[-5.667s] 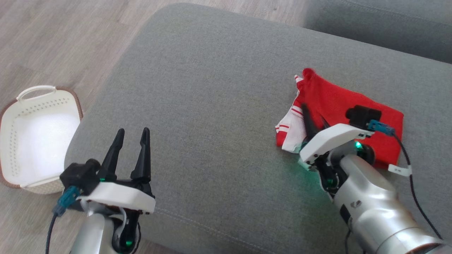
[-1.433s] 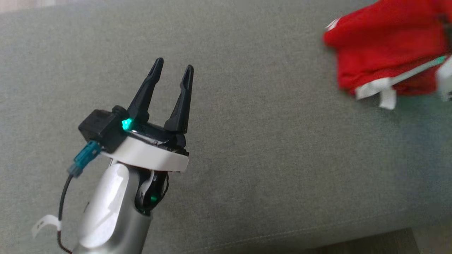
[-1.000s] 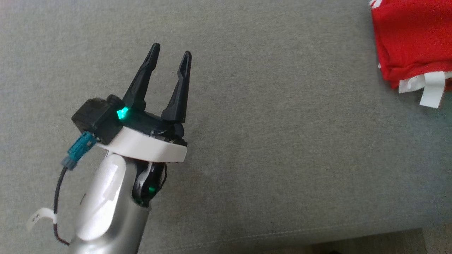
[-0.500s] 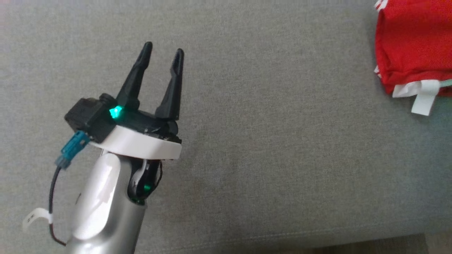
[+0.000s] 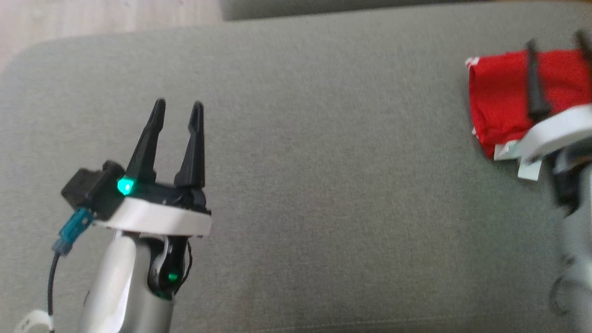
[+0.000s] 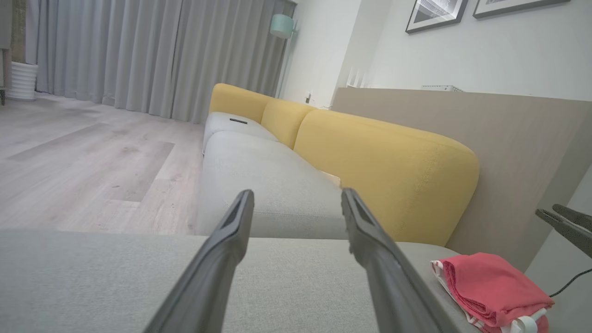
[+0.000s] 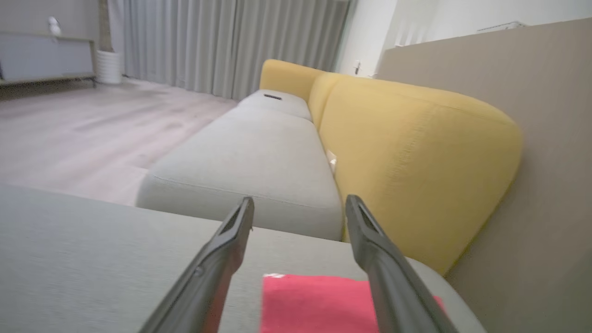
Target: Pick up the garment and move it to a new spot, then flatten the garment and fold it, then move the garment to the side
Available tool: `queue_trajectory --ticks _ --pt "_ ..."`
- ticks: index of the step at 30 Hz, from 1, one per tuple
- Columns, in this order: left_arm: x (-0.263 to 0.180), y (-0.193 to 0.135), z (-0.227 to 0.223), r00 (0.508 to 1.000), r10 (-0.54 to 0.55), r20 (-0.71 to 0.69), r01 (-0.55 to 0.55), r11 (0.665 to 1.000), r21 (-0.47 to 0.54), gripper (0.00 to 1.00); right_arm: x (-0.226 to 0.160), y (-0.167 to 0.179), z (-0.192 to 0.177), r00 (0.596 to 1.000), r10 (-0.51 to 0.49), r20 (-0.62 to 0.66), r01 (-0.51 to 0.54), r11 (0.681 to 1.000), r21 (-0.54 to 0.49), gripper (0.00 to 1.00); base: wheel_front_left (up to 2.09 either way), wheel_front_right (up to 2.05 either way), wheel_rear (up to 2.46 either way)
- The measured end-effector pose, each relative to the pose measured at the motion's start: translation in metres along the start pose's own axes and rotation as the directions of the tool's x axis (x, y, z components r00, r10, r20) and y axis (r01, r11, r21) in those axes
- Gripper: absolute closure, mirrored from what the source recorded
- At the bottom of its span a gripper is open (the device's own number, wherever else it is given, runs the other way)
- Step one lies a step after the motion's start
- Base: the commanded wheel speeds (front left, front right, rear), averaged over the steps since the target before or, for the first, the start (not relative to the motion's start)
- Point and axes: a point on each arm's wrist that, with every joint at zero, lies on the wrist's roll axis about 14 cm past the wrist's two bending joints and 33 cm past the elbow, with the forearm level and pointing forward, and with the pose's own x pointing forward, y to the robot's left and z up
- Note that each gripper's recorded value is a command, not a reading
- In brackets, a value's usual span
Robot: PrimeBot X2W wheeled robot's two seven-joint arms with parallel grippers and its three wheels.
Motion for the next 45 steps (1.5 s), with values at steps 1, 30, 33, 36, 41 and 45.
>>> queue_trajectory --ticks 1,30,33,36,41,45 --pt "-0.004 0.002 0.004 1.000 0.008 0.006 -0.008 1.000 0.005 0.00 -0.004 0.011 0.003 1.000 0.014 0.018 -0.015 0.999 0.039 0.00 0.00 0.00 0.00" --pt "-0.105 0.037 -0.011 0.973 0.212 -0.095 -0.210 0.977 0.032 0.00 -0.097 0.121 -0.043 0.988 0.144 0.061 -0.156 0.896 0.417 0.00 0.00 0.00 0.00" --pt "-0.105 0.039 -0.011 0.971 0.221 -0.096 -0.219 0.975 0.035 0.00 -0.097 0.119 -0.043 0.988 0.139 0.061 -0.152 0.896 0.417 0.00 0.00 0.00 0.00" --pt "-0.105 0.040 -0.011 0.970 0.224 -0.094 -0.222 0.974 0.036 0.00 -0.097 0.118 -0.042 0.989 0.135 0.063 -0.148 0.897 0.417 0.00 0.00 0.00 0.00" --pt "-0.105 0.042 -0.011 0.966 0.240 -0.096 -0.237 0.971 0.043 0.00 -0.098 0.117 -0.041 0.989 0.132 0.067 -0.148 0.897 0.416 0.00 0.00 0.00 0.00" --pt "-0.105 0.044 -0.015 0.963 0.248 -0.107 -0.244 0.968 0.052 0.00 -0.098 0.116 -0.041 0.989 0.129 0.066 -0.145 0.897 0.417 0.00 0.00 0.00 0.00"
